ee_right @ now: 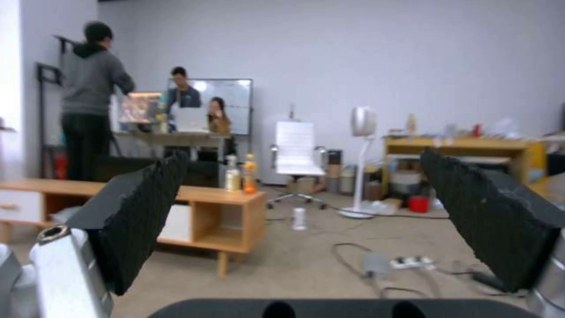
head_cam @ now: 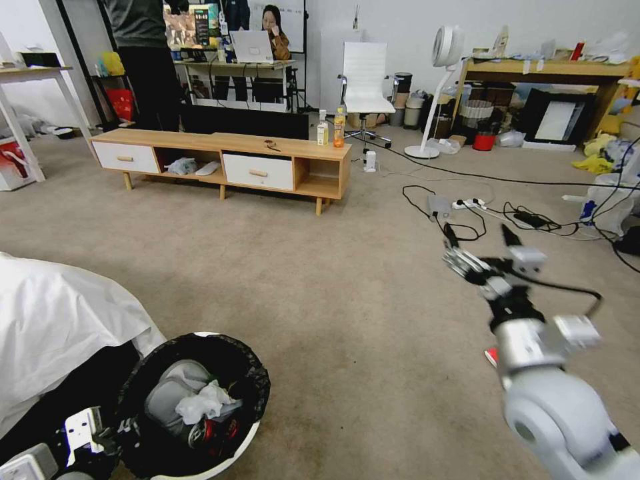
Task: Pick up the trash bin and place the garbage on the floor into it.
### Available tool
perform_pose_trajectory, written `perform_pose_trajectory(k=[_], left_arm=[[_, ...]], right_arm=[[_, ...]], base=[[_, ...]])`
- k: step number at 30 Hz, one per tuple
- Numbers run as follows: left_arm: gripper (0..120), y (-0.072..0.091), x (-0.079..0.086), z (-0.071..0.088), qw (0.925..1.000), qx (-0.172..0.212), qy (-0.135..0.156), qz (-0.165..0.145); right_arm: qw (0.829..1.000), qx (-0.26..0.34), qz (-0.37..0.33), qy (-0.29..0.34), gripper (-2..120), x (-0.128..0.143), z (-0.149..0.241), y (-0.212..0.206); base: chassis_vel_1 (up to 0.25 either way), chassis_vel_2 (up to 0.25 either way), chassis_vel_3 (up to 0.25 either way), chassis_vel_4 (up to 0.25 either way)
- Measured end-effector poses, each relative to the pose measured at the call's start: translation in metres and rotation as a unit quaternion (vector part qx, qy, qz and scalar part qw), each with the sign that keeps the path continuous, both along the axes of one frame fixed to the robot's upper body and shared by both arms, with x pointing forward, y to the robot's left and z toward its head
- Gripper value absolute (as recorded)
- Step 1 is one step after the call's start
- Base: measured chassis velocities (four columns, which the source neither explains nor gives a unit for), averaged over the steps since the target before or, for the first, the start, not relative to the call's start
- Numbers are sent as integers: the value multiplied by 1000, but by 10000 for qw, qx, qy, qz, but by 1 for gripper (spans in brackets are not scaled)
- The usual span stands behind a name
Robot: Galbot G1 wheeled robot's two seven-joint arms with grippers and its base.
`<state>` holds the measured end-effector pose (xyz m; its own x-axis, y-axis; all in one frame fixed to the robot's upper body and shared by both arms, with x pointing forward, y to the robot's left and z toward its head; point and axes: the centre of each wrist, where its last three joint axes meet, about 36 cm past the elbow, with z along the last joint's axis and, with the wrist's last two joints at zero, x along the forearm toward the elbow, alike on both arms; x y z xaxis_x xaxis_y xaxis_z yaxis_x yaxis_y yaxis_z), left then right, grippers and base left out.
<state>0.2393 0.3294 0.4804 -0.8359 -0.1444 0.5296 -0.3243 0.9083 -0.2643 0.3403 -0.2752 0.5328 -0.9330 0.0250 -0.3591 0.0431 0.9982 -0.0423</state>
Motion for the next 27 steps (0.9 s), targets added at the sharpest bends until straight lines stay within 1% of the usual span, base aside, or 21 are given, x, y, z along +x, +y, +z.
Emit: perform_pose_trajectory(k=[1,4,5,7,11,20,27], left_arm=[[1,0,0,0,10000,0,0,0],[1,-2,0,0,10000,-22,-8,-48],[1,-2,0,0,10000,-22,-8,-48],[1,-3,1,0,10000,-40,-31,-84],[1,-5,1,0,9999,-64,-43,-119],[1,-7,2,0,9998,-53,-77,-191],[1,-8,3,0,9996,-39,-108,-250]], right_arm=[[10000,0,0,0,100,0,0,0],[9988,-361,-298,-138,100,-24,-14,-6],[9988,-361,-298,-138,100,-24,-14,-6],[9974,-490,-502,-171,100,-39,-27,-6],[9965,-402,-721,-118,100,-50,-37,-2],[9936,-400,-1057,-65,100,-62,-53,3],[9927,-347,-1155,2,100,-63,-62,5]], base=[[0,0,0,0],[0,0,0,0],[0,0,0,0],[0,0,0,0],[0,0,0,0],[0,0,0,0],[0,0,0,0]])
